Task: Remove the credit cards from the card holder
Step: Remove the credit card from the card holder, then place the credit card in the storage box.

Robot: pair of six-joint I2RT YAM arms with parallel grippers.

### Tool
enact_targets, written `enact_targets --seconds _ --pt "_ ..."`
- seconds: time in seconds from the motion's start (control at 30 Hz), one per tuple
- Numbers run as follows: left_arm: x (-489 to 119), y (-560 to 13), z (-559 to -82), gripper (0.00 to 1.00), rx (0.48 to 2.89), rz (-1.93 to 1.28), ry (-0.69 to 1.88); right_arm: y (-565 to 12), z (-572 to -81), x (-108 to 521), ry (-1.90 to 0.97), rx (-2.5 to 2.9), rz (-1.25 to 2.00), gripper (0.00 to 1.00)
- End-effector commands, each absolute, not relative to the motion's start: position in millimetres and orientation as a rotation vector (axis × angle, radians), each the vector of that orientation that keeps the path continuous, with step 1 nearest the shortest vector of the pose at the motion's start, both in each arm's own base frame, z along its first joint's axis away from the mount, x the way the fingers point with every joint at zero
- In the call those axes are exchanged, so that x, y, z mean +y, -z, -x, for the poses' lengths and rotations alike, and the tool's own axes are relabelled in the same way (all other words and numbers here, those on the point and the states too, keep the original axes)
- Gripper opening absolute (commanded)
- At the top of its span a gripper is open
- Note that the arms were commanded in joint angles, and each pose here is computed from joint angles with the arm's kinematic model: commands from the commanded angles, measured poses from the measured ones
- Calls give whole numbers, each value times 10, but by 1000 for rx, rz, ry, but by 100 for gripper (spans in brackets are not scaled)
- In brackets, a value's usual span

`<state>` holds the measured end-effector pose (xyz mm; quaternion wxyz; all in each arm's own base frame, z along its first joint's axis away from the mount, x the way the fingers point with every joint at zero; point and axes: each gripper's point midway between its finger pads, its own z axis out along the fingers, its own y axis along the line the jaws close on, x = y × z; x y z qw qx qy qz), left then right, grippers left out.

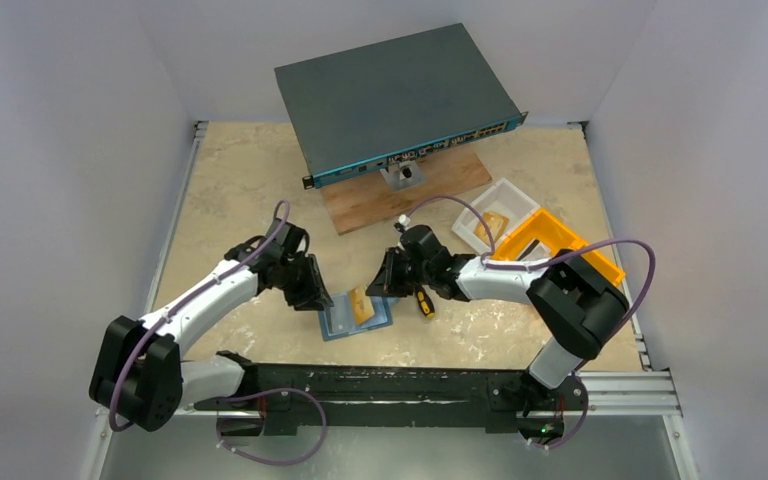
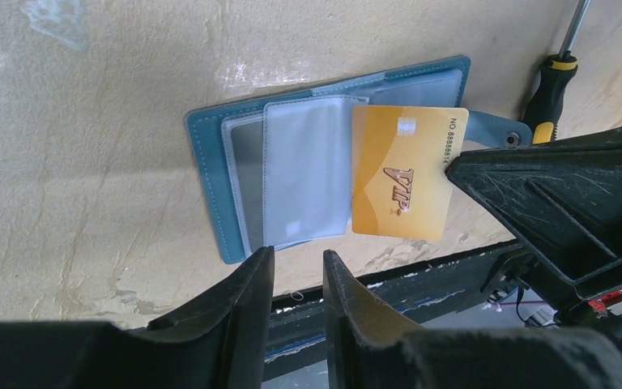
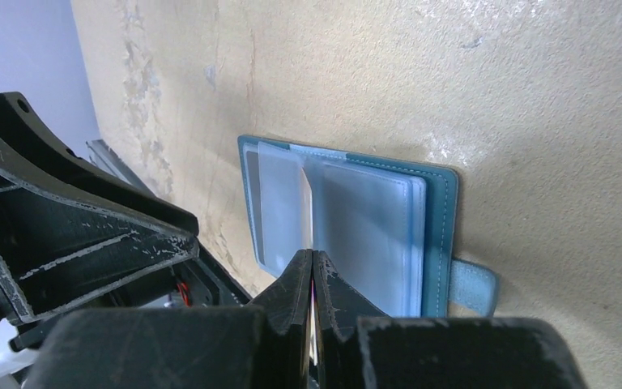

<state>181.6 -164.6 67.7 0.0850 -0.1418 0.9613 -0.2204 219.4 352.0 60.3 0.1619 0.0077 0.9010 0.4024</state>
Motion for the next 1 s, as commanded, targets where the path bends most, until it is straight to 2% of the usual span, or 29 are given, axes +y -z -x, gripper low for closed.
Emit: enact_targets --seconds 0.0,0.73,0.97 --pt "-1783 -818 -1942 28 2818 352 731 -847 -2342 3531 -1124 2496 -4 0" --pt "-1842 -809 -1912 28 2819 323 751 -1215 -2354 3422 -1118 2462 -17 0" --pt "-1884 -892 -1896 28 2802 290 791 -1364 -2610 2962 -1065 2416 -135 0"
